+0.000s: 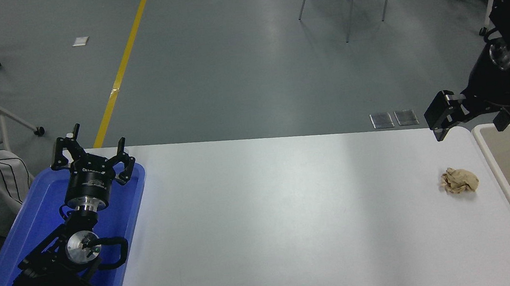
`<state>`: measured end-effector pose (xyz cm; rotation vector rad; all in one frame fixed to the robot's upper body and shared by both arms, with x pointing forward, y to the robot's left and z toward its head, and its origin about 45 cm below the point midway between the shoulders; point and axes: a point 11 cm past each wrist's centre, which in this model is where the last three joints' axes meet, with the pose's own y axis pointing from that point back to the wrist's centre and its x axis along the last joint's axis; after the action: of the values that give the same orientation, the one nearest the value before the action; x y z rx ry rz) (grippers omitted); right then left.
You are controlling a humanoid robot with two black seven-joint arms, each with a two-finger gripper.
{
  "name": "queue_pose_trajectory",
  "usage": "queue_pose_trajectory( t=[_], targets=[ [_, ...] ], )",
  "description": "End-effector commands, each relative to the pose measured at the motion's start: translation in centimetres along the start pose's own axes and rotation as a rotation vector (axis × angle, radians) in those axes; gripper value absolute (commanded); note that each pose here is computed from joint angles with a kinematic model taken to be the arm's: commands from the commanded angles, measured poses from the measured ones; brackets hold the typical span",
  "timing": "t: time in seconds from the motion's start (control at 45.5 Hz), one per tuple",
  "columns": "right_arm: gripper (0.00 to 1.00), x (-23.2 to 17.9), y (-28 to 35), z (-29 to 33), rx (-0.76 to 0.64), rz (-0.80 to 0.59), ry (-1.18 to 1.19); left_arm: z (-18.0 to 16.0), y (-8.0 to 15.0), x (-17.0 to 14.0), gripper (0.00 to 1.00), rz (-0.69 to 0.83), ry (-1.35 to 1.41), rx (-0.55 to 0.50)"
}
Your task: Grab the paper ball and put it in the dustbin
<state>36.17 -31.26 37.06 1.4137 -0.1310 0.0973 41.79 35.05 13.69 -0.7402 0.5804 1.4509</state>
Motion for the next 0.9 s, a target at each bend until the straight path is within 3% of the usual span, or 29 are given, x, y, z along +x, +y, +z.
queue_pose_trajectory(
  t=[0.0,0.879],
  targets=[
    [1.0,0.03,0.08,-0.08,0.002,0.002,0.001,-0.02,0.0,-0.01,1.0,0.0,-0.001,0.001],
    [1.0,0.56,0.72,-0.17,0.008,0.027,0.0,-0.01,0.0,-0.02,1.0,-0.001,0.001,0.0]
  ],
)
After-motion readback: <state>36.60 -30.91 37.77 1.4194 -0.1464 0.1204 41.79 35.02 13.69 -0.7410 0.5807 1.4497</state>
